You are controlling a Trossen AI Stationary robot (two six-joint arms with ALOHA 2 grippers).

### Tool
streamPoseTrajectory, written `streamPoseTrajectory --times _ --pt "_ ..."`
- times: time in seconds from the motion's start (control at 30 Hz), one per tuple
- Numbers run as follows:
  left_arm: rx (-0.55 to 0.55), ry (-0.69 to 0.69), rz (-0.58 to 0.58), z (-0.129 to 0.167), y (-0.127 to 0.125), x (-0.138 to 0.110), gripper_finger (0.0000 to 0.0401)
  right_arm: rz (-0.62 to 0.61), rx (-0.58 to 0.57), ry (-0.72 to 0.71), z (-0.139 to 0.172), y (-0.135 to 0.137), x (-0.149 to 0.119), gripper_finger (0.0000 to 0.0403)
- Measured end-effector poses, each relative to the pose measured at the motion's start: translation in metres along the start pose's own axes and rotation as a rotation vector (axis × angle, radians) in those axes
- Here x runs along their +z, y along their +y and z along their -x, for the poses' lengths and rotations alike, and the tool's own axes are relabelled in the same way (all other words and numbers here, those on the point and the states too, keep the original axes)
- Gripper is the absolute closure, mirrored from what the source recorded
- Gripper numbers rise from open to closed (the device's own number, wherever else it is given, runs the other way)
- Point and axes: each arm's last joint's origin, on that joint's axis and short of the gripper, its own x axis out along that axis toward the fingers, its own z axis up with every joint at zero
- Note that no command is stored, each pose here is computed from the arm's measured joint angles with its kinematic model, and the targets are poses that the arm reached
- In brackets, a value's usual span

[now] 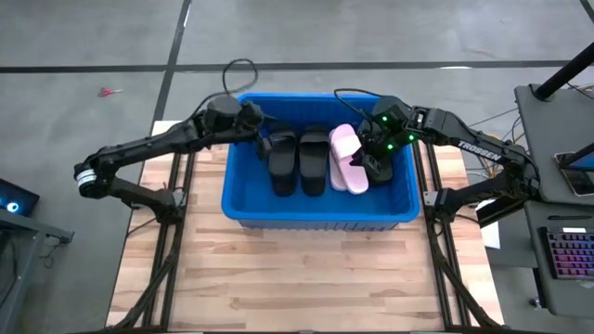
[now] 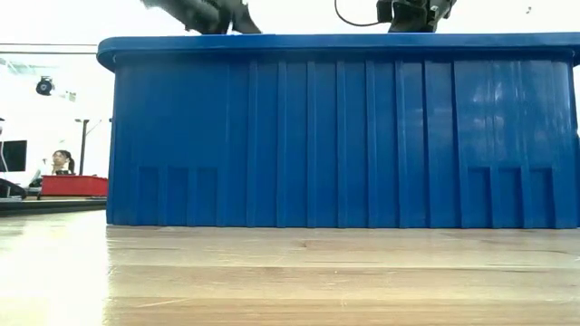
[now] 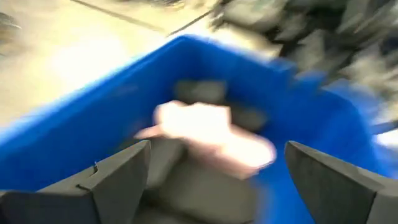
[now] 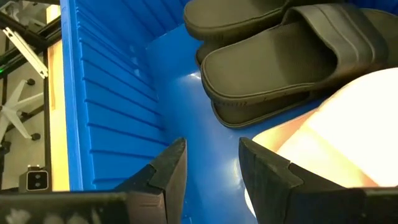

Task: Pick and place slides into bin
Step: Return to Home Position

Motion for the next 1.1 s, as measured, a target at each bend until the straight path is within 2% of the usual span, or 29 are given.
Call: streamPoseTrajectory --times 0.1,0.23,0.37,0.47,0.5,0.7,0.83,0.93,1.1 --pt "-0.165 -0.071 0.101 0.003 -0.020 0.009 0.0061 0.010 0.000 -0.001 0.000 0.000 0.000 0.0266" --pt "-0.305 -0.175 0.034 0.011 -0.058 0.017 0.0131 0.070 0.003 -0.030 0.003 0.001 0.002 0.0266" --pt "-0.305 -0.217 -0.080 0.026 -0.085 0.016 0.0250 0.099 0.011 -0.115 0.010 0.005 0.007 0.0266" --pt "-0.329 -0.215 -0.184 0.032 -0.099 0.011 0.0356 0.103 0.022 -0.206 0.016 0.008 0.014 0.0266" --pt "-0.340 -0.212 -0.204 0.036 -0.101 0.011 0.0378 0.110 0.028 -0.243 0.018 0.009 0.017 0.0266" --pt "-0.314 -0.159 -0.274 0.079 -0.087 0.008 0.0397 0.277 0.115 -0.588 0.041 0.035 0.039 0.0266" --pt "-0.311 -0.168 -0.308 0.108 -0.073 -0.011 0.0400 0.395 0.138 -0.822 0.058 0.059 0.048 0.0274" --pt "-0.293 -0.196 -0.300 0.128 -0.060 -0.037 0.0401 0.394 0.114 -0.905 0.068 0.068 0.046 0.0284" --pt "-0.269 -0.284 -0.312 0.143 -0.043 -0.086 0.0401 0.411 0.121 -0.919 0.071 0.080 0.040 0.0302"
